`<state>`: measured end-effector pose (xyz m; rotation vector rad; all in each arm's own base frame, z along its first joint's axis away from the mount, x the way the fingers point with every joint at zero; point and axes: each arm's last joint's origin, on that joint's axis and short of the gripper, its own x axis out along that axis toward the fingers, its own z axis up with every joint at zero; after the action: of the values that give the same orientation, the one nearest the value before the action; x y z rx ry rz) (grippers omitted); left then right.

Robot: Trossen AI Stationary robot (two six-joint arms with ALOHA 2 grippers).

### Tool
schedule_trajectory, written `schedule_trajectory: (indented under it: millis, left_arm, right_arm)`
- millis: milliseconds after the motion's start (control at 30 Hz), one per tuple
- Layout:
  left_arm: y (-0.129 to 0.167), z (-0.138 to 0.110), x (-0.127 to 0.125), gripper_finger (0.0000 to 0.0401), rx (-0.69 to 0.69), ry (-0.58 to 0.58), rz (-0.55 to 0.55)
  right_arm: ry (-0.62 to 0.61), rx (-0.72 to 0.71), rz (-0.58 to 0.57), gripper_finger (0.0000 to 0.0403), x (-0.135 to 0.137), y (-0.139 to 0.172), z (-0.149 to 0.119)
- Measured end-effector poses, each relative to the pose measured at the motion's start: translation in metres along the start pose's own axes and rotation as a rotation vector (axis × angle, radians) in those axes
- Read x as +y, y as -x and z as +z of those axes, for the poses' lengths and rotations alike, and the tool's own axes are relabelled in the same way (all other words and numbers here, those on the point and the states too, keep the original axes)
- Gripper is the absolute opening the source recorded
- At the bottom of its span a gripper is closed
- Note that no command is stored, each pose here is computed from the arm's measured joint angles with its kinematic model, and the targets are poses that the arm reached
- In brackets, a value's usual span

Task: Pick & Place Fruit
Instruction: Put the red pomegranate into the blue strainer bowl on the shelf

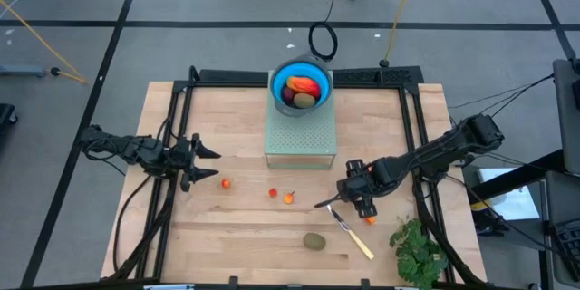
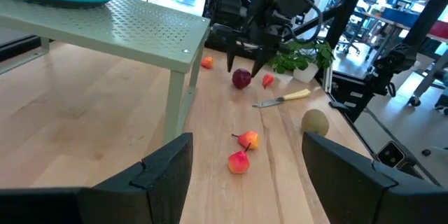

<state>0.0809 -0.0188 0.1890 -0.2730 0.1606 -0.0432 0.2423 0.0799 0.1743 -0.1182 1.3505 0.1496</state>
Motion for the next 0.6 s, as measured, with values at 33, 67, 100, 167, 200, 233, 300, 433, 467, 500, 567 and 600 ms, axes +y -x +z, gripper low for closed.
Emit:
schedule_trajectory:
  millis: [33, 67, 100, 167, 200, 233, 300, 433, 467, 500, 567, 600]
  left_arm:
    - [0.0, 0.0, 0.0, 0.0269, 0.0, 0.0, 0.0]
    - [0.0, 0.0, 0.0, 0.0269, 0.0, 0.001, 0.0]
    - [0.0, 0.0, 0.0, 0.0269, 0.0, 0.002, 0.0]
    - [0.0, 0.0, 0.0, 0.0269, 0.0, 0.003, 0.0]
    - [0.0, 0.0, 0.0, 0.0269, 0.0, 0.003, 0.0]
    - [0.0, 0.0, 0.0, 0.0269, 0.0, 0.006, 0.0]
    - [0.0, 0.0, 0.0, 0.0269, 0.0, 0.006, 0.0]
    - [0.0, 0.0, 0.0, 0.0269, 0.0, 0.006, 0.0]
    - [0.0, 0.0, 0.0, 0.0269, 0.0, 0.006, 0.0]
    - [0.0, 0.0, 0.0, 0.0269, 0.001, 0.005, 0.0]
    - [0.0, 0.0, 0.0, 0.0269, 0.001, 0.005, 0.0]
    - [0.0, 0.0, 0.0, 0.0269, 0.001, 0.005, 0.0]
  right_arm:
    - [-0.002, -0.003, 0.0, 0.0287, -0.001, -0.002, -0.001]
    - [-0.006, -0.007, 0.0, 0.0286, -0.002, -0.004, -0.002]
    - [-0.008, -0.01, 0.0, 0.0286, -0.002, -0.005, -0.003]
    - [-0.008, -0.015, 0.0, 0.0286, -0.002, -0.008, -0.004]
    - [-0.009, -0.022, 0.001, 0.0286, -0.002, -0.009, -0.004]
    - [-0.01, -0.029, 0.003, 0.0286, -0.002, -0.01, -0.004]
    - [-0.011, -0.039, 0.004, 0.0285, -0.002, -0.012, -0.005]
    - [-0.012, -0.051, 0.007, 0.0279, -0.003, -0.015, -0.007]
    - [-0.012, -0.054, 0.009, 0.0277, -0.003, -0.017, -0.007]
    - [-0.017, -0.06, 0.01, 0.0275, -0.003, -0.018, -0.008]
    - [-0.035, -0.073, 0.013, 0.0269, -0.003, -0.021, -0.009]
    - [-0.042, -0.08, 0.015, 0.0266, -0.003, -0.022, -0.01]
